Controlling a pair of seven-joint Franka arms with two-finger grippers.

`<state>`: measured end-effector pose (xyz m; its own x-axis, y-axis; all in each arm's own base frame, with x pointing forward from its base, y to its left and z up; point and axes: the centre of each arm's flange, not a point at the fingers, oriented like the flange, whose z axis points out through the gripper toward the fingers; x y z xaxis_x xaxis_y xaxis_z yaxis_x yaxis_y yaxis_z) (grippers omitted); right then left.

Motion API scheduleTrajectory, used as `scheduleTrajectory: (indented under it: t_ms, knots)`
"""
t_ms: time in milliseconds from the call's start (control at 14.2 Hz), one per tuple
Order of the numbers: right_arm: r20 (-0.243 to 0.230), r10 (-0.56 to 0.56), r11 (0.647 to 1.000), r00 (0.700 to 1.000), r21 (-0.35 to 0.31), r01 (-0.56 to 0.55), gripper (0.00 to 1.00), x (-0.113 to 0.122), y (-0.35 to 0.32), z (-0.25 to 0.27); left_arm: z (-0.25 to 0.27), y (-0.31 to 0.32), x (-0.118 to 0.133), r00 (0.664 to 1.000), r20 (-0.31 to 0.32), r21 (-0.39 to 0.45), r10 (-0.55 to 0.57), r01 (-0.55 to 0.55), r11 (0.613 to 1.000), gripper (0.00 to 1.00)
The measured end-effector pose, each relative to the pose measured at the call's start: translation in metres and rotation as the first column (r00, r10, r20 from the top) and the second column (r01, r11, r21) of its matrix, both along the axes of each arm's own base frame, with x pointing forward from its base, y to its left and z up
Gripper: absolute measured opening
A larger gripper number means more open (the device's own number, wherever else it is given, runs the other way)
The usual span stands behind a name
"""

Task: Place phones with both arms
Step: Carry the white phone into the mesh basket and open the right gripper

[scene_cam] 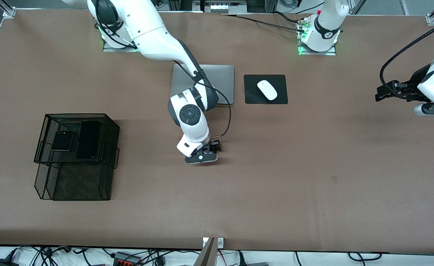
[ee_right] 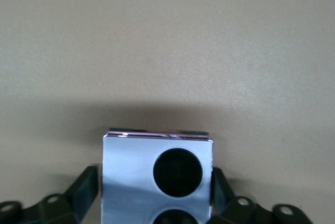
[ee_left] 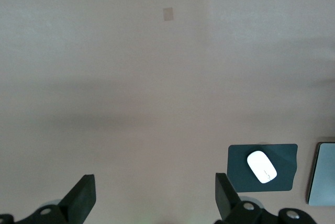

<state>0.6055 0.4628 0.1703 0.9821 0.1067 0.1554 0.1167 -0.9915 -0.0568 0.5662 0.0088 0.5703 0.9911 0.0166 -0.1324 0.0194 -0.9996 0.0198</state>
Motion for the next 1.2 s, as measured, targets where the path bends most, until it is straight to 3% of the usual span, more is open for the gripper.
scheduleTrajectory:
  t_ms: [352, 844, 984, 1195]
  knots:
    - [0.007, -0.013, 1.0, 1.0, 0.003, 0.013, 0.84, 0.011, -0.003, 0.029, 0.0, 0.0, 0.0, 1.0, 0.003, 0.0, -0.001, 0.001, 1.0, 1.0]
    - [-0.023, -0.145, 0.985, 0.989, -0.099, 0.142, 0.84, 0.076, -0.102, 0.18, 0.0, -0.001, 0.0, 1.0, 0.006, 0.0, -0.002, 0.002, 1.0, 1.0]
    - [-0.008, -0.131, 0.983, 0.991, -0.128, 0.129, 0.84, 0.087, -0.128, 0.207, 0.0, 0.001, 0.0, 1.0, 0.006, 0.0, 0.001, -0.001, 1.0, 1.0]
    - [-0.047, -0.072, 0.984, 0.996, -0.164, 0.064, 0.84, 0.1, -0.18, 0.229, -0.001, 0.005, 0.0, 1.0, 0.004, 0.0, 0.008, -0.008, 1.0, 1.0]
